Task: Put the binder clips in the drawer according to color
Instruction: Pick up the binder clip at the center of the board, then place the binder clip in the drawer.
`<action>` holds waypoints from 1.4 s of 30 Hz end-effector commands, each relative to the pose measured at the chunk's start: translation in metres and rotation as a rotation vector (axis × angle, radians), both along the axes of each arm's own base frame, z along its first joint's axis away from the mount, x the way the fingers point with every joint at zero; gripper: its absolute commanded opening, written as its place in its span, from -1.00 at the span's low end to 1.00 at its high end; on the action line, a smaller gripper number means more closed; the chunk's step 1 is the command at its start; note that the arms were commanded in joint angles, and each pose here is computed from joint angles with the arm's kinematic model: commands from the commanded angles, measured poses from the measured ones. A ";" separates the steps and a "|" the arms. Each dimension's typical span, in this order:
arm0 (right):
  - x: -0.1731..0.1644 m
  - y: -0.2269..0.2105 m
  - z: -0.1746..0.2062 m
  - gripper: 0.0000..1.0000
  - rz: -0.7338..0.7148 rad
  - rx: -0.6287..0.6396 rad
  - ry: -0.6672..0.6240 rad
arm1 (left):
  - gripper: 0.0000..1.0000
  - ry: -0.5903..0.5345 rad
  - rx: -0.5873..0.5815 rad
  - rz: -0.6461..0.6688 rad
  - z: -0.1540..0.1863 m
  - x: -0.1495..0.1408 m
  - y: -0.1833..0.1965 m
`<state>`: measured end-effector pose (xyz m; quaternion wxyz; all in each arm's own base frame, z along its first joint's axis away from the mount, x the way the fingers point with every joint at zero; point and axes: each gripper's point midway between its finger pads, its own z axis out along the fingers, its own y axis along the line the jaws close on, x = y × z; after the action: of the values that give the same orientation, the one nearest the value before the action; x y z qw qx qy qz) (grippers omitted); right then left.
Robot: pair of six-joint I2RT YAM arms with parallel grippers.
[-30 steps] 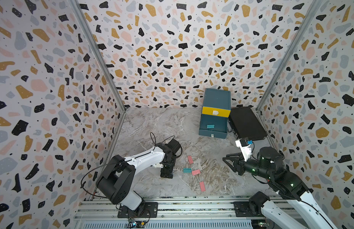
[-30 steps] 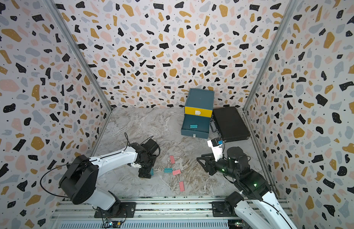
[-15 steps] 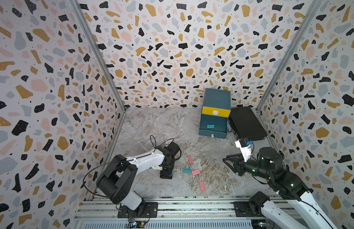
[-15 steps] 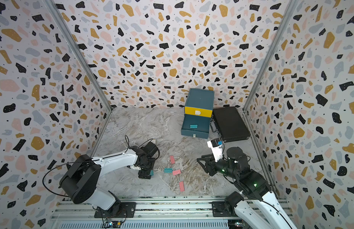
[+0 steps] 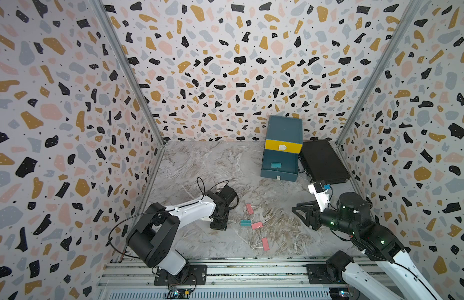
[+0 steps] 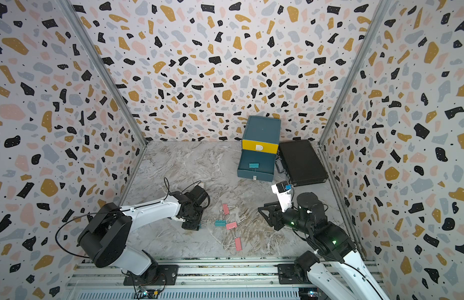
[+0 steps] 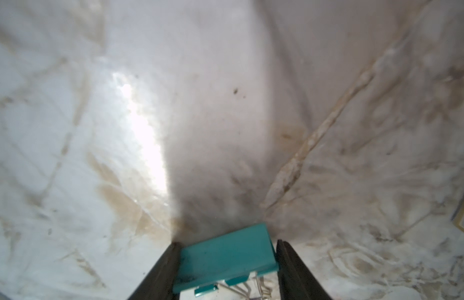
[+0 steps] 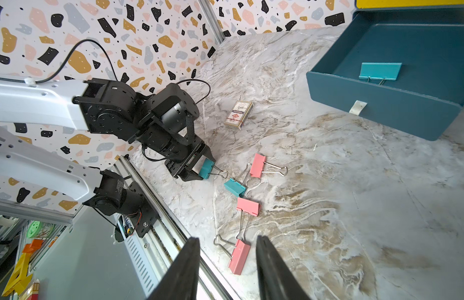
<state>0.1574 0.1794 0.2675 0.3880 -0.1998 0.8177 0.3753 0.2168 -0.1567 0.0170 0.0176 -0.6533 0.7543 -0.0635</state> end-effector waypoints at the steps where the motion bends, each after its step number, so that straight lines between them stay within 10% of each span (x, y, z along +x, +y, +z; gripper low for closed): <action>1: -0.004 0.008 0.008 -0.18 0.054 0.032 -0.017 | -0.18 -0.092 -0.017 0.478 0.006 0.021 0.011; 11: 0.017 -0.001 0.023 -0.20 -0.046 0.014 -0.099 | -0.27 -0.506 -0.114 -0.012 0.089 0.118 -0.044; 21: 0.071 -0.049 0.053 -0.20 -0.442 -0.064 -0.212 | -0.31 -0.876 -0.227 -0.540 0.202 0.209 -0.161; 36: 0.066 -0.055 0.061 -0.20 -0.456 -0.034 -0.230 | -0.22 -0.901 -0.220 -0.744 0.201 0.252 -0.250; 42: 0.061 -0.055 0.054 -0.21 -0.445 -0.032 -0.210 | 0.32 -0.889 -0.241 -0.758 0.191 0.256 -0.260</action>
<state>0.2205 0.1261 0.3237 0.5448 -0.0630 0.8007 0.2412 0.4709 -0.4095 0.1932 0.2268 -0.2645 0.8459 -0.4037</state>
